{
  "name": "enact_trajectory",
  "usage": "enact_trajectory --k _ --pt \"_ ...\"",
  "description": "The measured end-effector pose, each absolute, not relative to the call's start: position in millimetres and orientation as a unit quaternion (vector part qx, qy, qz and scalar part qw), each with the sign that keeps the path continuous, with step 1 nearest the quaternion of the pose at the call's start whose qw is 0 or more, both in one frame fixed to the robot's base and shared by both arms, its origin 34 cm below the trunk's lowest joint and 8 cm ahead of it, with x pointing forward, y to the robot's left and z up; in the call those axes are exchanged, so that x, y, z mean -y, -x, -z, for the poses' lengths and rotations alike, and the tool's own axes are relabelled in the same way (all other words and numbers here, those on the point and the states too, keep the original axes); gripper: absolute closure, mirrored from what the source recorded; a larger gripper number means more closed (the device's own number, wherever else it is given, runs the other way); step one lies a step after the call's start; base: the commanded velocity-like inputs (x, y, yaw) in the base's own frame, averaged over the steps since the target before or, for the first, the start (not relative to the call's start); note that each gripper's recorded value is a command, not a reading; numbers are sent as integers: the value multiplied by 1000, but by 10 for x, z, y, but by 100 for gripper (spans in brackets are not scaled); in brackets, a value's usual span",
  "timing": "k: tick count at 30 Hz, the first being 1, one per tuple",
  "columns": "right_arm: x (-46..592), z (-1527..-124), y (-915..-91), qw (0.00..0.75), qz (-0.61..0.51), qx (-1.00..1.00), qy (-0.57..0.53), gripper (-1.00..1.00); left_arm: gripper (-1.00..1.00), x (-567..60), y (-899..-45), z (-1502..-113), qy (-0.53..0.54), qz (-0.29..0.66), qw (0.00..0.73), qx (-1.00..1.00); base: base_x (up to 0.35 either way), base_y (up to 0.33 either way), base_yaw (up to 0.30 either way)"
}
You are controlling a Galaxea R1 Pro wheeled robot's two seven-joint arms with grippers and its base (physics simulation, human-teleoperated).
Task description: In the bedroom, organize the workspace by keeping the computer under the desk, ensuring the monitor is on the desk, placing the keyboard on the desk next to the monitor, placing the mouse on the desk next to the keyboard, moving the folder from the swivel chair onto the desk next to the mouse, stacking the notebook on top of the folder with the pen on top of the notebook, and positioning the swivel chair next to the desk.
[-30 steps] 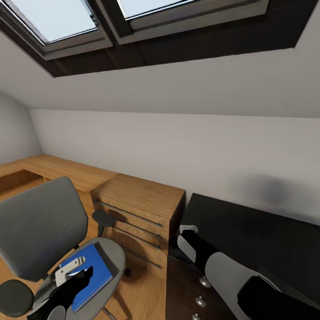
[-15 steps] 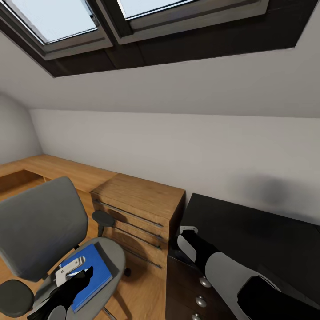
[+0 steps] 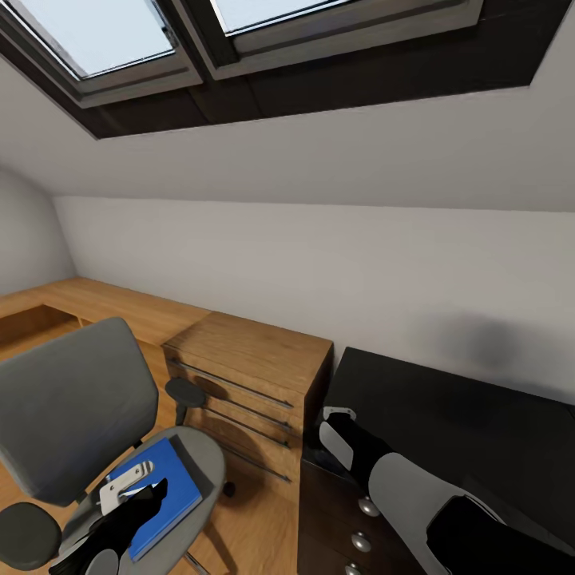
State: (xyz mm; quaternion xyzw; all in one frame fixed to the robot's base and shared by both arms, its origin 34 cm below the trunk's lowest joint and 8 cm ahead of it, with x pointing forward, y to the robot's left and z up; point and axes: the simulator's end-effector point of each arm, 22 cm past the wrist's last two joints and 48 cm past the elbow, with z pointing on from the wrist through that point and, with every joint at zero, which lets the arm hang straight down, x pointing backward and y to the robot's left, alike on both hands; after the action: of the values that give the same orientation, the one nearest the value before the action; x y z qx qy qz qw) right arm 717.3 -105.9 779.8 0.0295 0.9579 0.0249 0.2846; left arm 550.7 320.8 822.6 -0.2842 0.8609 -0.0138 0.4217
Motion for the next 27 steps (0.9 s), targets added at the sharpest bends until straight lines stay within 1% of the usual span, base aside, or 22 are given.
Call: enact_trajectory --k 13,27 --pt "1196 -7674 -7088 270 -5 -962 -37 -100 -100 -3217 -5507 -8227 285 13 422 -861 0 0 0" --pt "1202 -7669 -7087 270 -5 -962 -38 -100 -100 -3217 -5507 -8228 285 13 422 -860 0 0 0"
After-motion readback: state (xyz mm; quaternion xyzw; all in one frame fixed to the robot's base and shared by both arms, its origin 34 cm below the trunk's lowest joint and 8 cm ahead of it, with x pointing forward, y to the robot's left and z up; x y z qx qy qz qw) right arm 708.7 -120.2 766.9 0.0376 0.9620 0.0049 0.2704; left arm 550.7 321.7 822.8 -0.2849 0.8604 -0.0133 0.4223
